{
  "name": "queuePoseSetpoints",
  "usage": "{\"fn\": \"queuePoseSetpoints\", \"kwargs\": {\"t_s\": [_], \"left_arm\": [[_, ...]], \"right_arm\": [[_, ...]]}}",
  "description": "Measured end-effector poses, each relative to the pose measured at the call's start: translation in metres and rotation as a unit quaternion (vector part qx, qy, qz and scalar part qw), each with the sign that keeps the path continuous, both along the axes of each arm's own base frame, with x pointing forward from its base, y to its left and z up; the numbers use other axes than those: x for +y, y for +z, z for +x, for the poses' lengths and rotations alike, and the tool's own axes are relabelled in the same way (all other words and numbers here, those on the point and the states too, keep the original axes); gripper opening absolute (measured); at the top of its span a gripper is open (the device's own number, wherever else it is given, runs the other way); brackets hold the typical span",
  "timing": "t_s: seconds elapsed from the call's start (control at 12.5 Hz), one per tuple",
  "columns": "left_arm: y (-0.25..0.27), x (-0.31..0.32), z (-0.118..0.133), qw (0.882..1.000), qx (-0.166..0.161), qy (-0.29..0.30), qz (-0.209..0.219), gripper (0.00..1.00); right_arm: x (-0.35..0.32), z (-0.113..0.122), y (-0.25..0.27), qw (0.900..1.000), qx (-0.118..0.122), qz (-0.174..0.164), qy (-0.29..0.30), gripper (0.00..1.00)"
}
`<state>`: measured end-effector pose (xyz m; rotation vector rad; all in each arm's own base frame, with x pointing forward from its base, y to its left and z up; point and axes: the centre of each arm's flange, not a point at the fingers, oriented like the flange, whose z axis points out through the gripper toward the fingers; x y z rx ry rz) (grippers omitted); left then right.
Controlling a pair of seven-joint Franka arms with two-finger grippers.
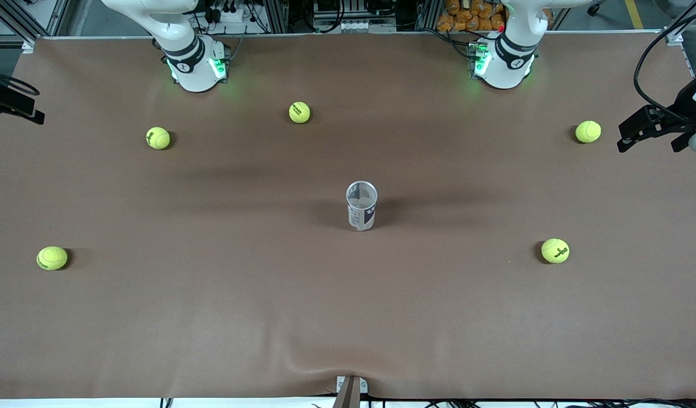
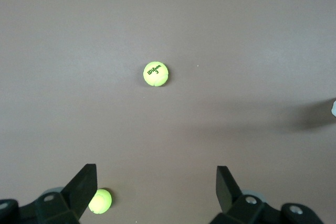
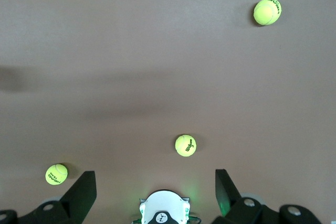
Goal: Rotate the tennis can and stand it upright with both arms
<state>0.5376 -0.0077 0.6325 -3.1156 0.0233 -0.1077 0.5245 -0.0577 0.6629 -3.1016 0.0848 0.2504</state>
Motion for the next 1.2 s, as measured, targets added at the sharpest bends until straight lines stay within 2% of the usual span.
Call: {"fn": "queuePoseSetpoints", "kwargs": {"t_s": [1.2], "left_arm": [[0.0, -0.015, 0.0, 1.0, 0.001, -0.011, -0.014, 1.0]], "right_arm": [[0.0, 0.002, -0.004, 1.0, 0.004, 0.0, 0.001, 1.0]]}}
